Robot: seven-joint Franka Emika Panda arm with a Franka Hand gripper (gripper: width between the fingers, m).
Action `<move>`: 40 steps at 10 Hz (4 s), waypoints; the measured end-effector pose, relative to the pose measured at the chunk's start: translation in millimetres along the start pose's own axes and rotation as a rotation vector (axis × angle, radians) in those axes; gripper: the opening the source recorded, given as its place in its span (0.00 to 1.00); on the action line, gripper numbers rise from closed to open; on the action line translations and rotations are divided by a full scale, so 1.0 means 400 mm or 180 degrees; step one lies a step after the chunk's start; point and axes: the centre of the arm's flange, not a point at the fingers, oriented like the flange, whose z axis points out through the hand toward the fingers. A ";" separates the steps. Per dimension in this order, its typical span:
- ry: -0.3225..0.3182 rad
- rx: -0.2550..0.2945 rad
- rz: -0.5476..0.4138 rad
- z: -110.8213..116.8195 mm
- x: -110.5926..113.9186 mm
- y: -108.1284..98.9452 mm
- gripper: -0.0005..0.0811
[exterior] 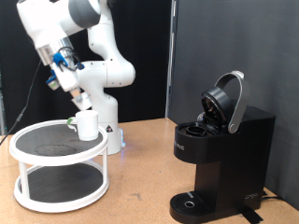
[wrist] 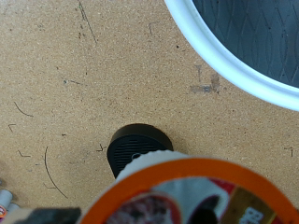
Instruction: Make a cup of coffee with the keurig machine
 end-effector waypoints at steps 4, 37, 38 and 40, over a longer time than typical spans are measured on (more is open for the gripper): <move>-0.0369 -0.0270 0.0100 -0.007 -0.013 0.003 0.48; -0.0210 -0.1178 -0.0264 0.223 -0.554 0.227 0.48; -0.0166 -0.1130 -0.0266 0.243 -0.554 0.224 0.48; -0.0113 -0.1037 -0.0258 0.285 -0.553 0.221 0.48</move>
